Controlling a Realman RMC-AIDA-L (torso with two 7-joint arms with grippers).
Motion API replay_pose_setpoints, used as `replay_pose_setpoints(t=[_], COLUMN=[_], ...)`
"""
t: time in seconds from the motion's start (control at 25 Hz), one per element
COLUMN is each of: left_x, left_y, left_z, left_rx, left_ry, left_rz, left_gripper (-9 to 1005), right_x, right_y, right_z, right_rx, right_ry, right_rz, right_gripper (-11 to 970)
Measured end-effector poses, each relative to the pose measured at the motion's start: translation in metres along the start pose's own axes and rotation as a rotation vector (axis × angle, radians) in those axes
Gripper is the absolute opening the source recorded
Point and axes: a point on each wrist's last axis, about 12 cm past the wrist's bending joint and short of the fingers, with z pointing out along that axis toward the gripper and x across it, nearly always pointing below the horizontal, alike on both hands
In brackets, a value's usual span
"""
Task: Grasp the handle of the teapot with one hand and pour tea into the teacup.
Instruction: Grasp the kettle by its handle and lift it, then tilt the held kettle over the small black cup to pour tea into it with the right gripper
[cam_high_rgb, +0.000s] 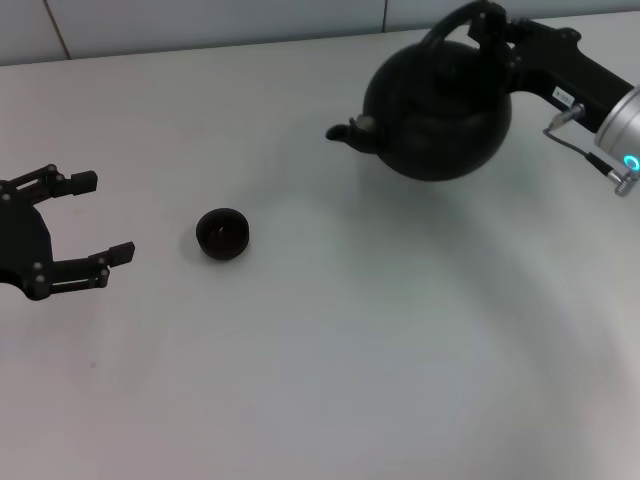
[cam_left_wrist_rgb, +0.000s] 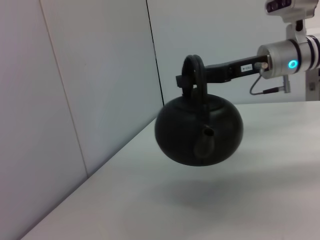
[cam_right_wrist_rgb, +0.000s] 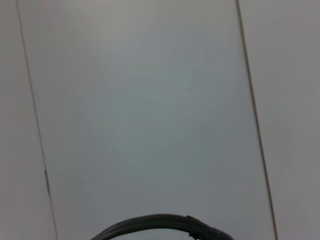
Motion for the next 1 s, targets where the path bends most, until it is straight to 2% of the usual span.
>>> replay_pose_setpoints(t=[0.36, 1.0], left_x=[0.0, 0.002], left_y=[-0.001, -0.003], left_z=[-0.001, -0.002], left_rx=[0.0, 0.0], left_ry=[-0.005, -0.003], left_rz=[-0.002, 0.005], left_gripper=[867, 866], right_x=[-0.009, -0.008], right_y=[0.009, 0.033], right_z=[0.023, 0.053], right_rx=[-0.054, -0.158], right_ry=[-0.007, 0.065], right_rz=[-0.011, -0.058], right_gripper=[130, 130])
